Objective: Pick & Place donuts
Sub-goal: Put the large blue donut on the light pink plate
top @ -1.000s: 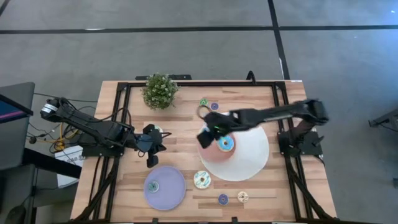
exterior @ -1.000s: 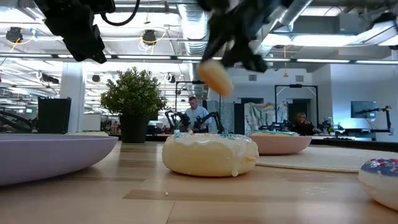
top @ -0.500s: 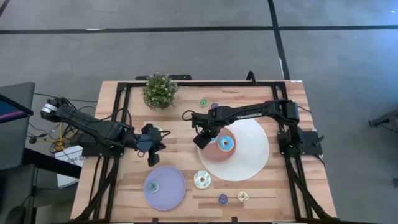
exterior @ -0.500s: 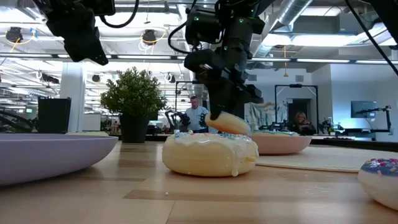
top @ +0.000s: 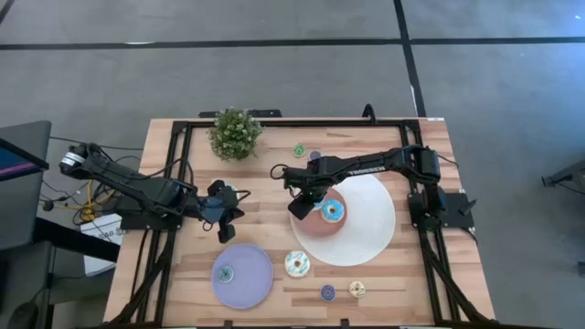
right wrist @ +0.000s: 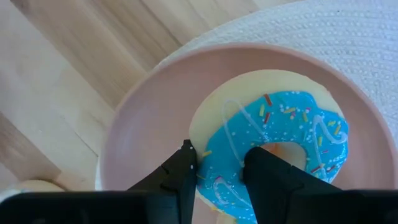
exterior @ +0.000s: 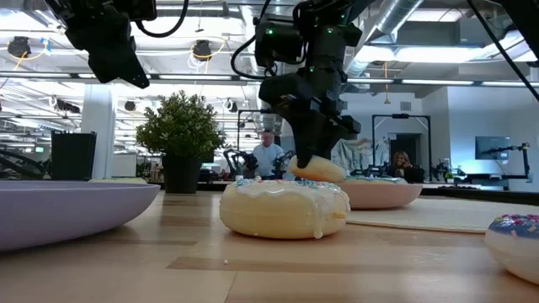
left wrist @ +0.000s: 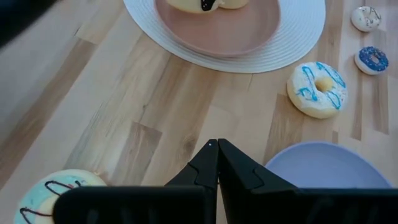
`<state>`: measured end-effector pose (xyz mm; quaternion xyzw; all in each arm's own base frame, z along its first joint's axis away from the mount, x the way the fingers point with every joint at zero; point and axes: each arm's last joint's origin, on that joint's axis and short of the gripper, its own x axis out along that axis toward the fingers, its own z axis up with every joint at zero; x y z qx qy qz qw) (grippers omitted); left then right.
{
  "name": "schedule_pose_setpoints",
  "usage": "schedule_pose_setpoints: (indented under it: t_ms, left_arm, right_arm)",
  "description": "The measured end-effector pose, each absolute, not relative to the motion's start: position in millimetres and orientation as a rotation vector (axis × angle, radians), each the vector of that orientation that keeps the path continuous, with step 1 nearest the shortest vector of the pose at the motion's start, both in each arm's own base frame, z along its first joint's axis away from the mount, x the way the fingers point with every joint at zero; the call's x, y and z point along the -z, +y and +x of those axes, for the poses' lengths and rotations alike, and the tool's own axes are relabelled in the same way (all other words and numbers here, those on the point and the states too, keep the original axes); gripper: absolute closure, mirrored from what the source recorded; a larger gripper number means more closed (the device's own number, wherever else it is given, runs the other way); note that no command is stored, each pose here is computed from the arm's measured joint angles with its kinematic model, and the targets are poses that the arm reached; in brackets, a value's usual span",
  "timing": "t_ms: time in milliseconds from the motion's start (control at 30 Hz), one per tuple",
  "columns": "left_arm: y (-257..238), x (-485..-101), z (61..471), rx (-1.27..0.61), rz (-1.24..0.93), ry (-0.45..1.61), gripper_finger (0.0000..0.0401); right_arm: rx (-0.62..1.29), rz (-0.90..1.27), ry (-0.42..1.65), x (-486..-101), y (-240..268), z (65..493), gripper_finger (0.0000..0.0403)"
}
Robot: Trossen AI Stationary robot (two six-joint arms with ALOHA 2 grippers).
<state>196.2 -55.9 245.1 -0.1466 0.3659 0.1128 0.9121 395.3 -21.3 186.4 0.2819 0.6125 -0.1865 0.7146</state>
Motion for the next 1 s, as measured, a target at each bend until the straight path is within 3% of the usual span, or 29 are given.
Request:
schedule_pose_setpoints:
  t_ms: [800, 1000]
  left_arm:
    - [-56.3, -245.0, 196.2, -0.236, -0.341, 0.755, 0.0401]
    - [-56.8, -245.1, 196.2, -0.22, -0.348, 0.763, 0.0401]
  right_arm:
    - [0.4, 0.597, 1.351, -186.4, -13.9, 396.4, 0.0288]
    - [0.42, 0.62, 1.348, -186.3, -14.0, 396.3, 0.0253]
